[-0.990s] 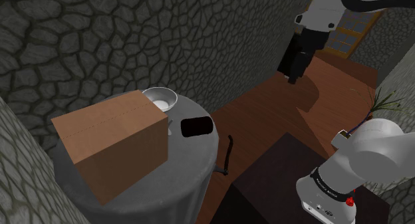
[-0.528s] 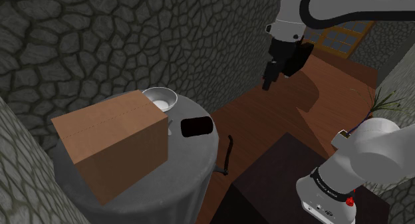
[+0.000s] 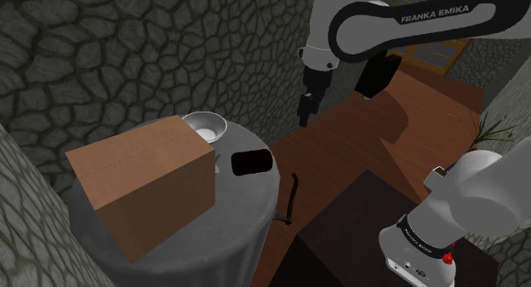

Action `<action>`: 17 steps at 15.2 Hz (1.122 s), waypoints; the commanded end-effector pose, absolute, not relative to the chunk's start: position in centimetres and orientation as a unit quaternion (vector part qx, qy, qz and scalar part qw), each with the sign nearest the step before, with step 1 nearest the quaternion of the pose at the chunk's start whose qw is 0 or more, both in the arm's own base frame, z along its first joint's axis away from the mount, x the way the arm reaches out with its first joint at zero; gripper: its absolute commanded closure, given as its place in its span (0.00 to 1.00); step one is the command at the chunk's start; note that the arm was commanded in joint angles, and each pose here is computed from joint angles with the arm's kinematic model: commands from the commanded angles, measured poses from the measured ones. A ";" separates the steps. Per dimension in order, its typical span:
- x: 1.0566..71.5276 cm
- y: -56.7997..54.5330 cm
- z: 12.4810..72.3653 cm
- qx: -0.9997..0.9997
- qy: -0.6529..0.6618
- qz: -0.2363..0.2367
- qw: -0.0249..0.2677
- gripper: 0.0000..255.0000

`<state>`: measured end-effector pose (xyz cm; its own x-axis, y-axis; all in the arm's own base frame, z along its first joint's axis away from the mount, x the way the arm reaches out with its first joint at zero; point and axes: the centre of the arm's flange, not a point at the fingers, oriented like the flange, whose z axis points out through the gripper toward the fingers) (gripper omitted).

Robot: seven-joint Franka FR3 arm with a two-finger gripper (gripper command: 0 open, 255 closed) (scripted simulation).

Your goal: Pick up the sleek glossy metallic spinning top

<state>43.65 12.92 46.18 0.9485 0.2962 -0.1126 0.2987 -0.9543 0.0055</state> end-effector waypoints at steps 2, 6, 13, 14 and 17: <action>46.1 15.4 43.8 0.984 0.168 -0.055 0.016 0.00; 49.0 18.9 40.9 0.980 0.191 -0.055 0.024 0.00; 53.8 25.1 35.6 0.971 0.231 -0.056 0.037 0.00; 54.5 26.0 34.9 0.969 0.237 -0.056 0.038 0.00; 56.3 28.8 32.6 0.965 0.254 -0.056 0.044 0.00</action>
